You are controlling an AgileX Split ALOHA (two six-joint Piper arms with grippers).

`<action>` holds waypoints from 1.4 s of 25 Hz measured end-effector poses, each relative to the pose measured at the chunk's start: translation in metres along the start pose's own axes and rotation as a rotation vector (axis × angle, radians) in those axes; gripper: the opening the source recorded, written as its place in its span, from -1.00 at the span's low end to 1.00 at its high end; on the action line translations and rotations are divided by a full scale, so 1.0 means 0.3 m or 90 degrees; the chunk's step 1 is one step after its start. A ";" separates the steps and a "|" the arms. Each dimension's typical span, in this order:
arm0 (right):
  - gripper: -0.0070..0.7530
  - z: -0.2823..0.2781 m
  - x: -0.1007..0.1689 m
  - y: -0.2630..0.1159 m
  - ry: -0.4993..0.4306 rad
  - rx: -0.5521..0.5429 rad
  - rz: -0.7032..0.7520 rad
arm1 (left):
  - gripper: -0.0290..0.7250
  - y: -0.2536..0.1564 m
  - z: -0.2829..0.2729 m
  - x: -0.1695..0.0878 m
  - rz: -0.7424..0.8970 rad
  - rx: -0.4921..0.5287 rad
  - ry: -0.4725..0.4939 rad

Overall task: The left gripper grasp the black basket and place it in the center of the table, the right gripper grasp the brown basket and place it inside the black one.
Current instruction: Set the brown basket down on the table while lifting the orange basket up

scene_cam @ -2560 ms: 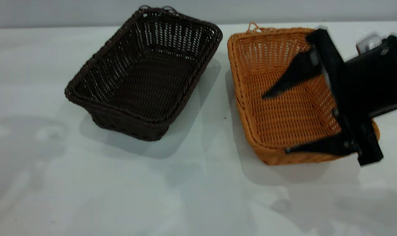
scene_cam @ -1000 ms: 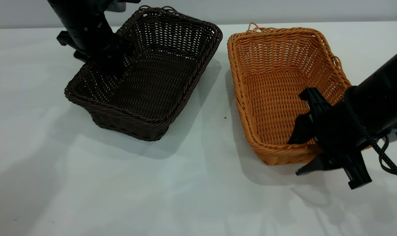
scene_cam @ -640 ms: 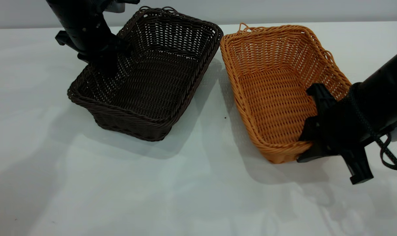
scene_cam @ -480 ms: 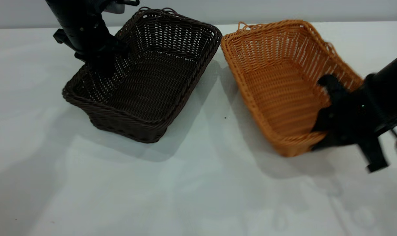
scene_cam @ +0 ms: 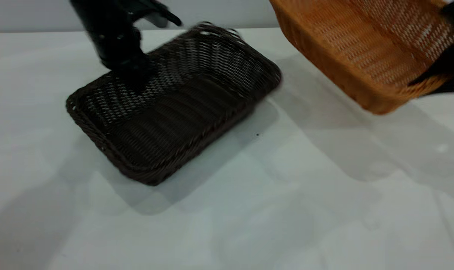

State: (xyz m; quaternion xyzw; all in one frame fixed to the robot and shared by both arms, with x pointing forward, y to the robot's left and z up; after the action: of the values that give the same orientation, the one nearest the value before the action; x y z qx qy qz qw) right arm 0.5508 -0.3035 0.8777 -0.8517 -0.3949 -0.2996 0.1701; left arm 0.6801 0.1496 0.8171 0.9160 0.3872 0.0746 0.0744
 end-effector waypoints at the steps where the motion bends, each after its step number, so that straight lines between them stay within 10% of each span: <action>1: -0.81 -0.017 0.018 0.015 0.010 0.018 -0.028 | -0.73 0.017 0.000 -0.028 0.047 -0.007 0.000; 12: -0.81 -0.160 0.244 0.105 0.133 0.135 -0.214 | -0.73 0.143 -0.007 -0.271 0.399 -0.082 0.026; 25: -0.81 -0.193 0.290 0.132 0.139 0.125 -0.252 | -0.69 0.152 -0.008 -0.318 0.437 -0.092 0.002; 35: -0.81 -0.228 0.340 0.164 0.146 0.099 -0.289 | 0.18 0.145 -0.058 -0.346 0.448 -0.066 -0.023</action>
State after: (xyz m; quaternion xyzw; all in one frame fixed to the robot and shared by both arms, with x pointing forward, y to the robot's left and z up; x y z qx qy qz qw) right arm 0.6152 -0.3122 0.9930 -0.6864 -0.5757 -0.3932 0.2069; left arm 0.6356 0.0462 0.8345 0.9894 0.0422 0.0990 0.0976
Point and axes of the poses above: a point on each arm's last joint axis where the gripper is mounted, z pointing out along that axis toward the gripper, x along the wrist's bending axis when the last joint is at zero, y = z × x, the point moved 1 cm from there along z, pointing out along that axis toward the gripper, and after that the axes turned 7 degrees about -z, right-handed, at the moved point
